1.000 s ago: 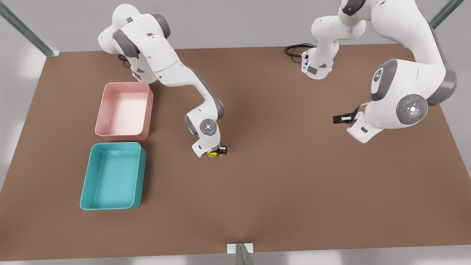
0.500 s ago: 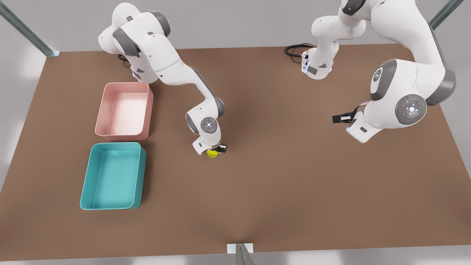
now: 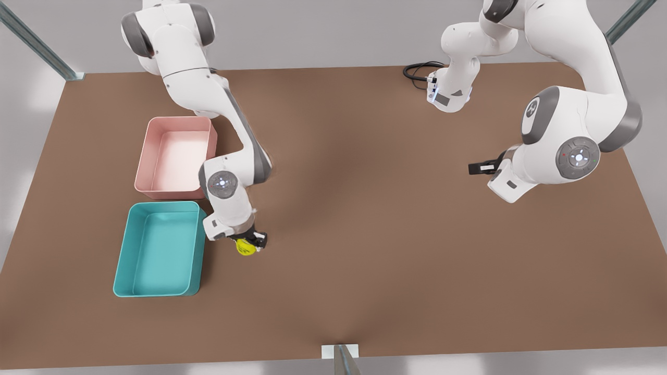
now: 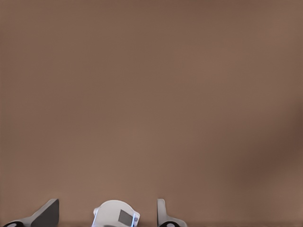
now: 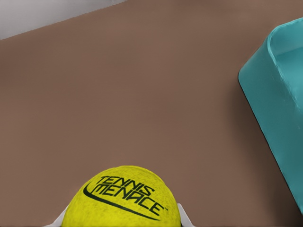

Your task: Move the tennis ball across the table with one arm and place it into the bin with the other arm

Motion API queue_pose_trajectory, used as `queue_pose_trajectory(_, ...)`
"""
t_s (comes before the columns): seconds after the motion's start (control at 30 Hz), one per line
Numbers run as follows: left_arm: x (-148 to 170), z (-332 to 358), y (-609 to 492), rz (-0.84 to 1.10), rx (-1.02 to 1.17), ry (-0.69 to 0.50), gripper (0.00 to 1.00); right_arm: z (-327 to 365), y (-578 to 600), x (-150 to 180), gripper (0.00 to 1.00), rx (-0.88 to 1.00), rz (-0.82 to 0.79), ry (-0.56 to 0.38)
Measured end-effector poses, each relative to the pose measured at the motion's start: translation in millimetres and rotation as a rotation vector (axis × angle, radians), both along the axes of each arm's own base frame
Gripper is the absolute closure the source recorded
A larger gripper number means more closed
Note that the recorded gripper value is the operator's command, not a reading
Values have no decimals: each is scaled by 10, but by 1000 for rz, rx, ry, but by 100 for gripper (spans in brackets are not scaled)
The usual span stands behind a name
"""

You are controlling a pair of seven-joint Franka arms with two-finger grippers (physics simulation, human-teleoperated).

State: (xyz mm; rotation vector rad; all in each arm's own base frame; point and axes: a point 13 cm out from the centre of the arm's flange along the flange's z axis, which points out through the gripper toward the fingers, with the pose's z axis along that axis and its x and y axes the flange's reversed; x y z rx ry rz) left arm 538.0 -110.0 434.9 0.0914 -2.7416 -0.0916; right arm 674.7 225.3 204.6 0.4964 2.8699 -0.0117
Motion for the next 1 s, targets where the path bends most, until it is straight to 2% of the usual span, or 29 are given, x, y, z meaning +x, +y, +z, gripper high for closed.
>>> queue_pose_trajectory(0.07, 1, -2, 0, 0, 0, 0, 0, 24, -883, 264, 39, -29, -40, 6)
queue_pose_trajectory(0.13, 2, -3, 7, 2, 0, 1, 0, -57, -1549, 363, 39, -56, -46, 28)
queue_pose_trajectory(0.27, 7, -37, 12, 2, 1, 7, 0, -359, -2324, 352, 36, -101, 17, 95)
queue_pose_trajectory(0.3, 7, -42, 14, 2, 2, 8, 0, -451, -2433, 316, 0, -111, 41, 115)
queue_pose_trajectory(0.5, 11, -68, 9, 2, 3, 12, 0, -570, -2605, 165, 0, -137, 196, 188)
queue_pose_trajectory(0.6, 16, -83, 14, 2, 4, 14, 0, 461, -2414, 196, 0, -90, 244, 151)
queue_pose_trajectory(0.7, 13, -75, 11, 1, 5, 13, 0, 1620, -2240, -128, 0, -30, 279, 127)
queue_pose_trajectory(0.77, 8, -69, 10, 1, 5, 13, 0, 2097, -2210, -297, 0, -12, 288, 131)
queue_pose_trajectory(1.0, -2, -69, 12, 1, 7, 16, 0, 2369, -2271, -1149, 0, 30, 303, 293)
